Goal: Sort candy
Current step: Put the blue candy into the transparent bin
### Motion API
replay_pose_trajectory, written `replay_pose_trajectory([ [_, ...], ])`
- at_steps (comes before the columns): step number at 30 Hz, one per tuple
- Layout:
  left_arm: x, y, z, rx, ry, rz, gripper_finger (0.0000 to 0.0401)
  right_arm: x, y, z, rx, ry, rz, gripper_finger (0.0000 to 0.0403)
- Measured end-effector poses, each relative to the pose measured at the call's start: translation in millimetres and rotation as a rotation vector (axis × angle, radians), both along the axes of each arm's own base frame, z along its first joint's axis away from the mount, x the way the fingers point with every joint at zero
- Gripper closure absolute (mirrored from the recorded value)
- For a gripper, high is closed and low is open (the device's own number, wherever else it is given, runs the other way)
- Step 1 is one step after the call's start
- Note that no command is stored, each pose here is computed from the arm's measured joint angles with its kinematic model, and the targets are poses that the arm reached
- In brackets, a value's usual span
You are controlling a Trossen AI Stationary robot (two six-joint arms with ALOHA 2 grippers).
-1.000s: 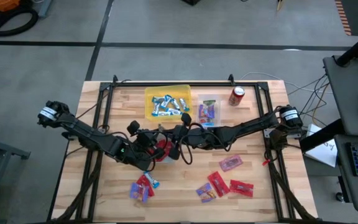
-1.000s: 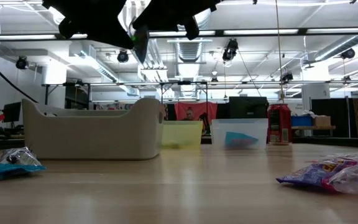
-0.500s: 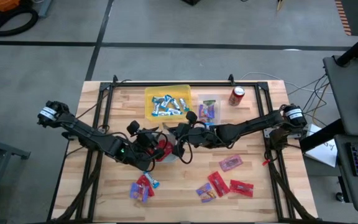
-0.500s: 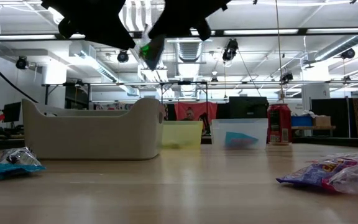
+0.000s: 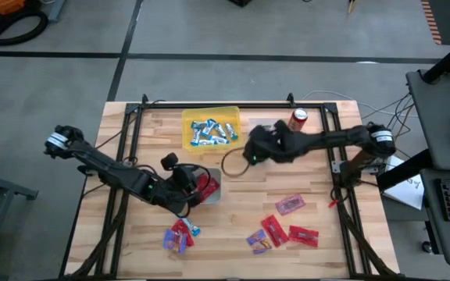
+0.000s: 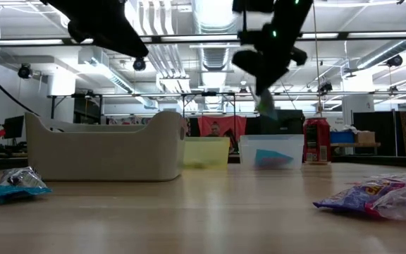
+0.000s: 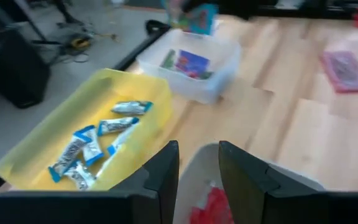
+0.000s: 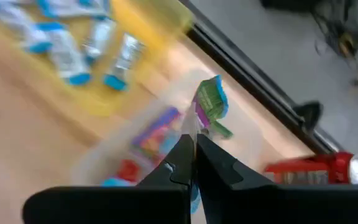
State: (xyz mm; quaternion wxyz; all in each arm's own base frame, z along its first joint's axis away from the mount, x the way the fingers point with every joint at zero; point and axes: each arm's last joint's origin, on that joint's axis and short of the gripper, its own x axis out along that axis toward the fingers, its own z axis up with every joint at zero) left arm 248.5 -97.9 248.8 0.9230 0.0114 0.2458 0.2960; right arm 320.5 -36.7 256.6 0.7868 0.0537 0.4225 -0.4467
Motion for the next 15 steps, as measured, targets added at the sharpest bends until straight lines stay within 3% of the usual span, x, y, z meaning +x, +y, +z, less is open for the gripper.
replay_pose_trajectory([
  [5,-16,-7,12,-0.001,0.012,-0.079,0.0303,-7,-42,-19,0.106,0.025,-0.016,0.0394],
  [15,-52,-30,33,-0.005,-0.065,-0.210,0.0303,-13,-78,-59,0.146,-0.206,0.026,0.0394],
])
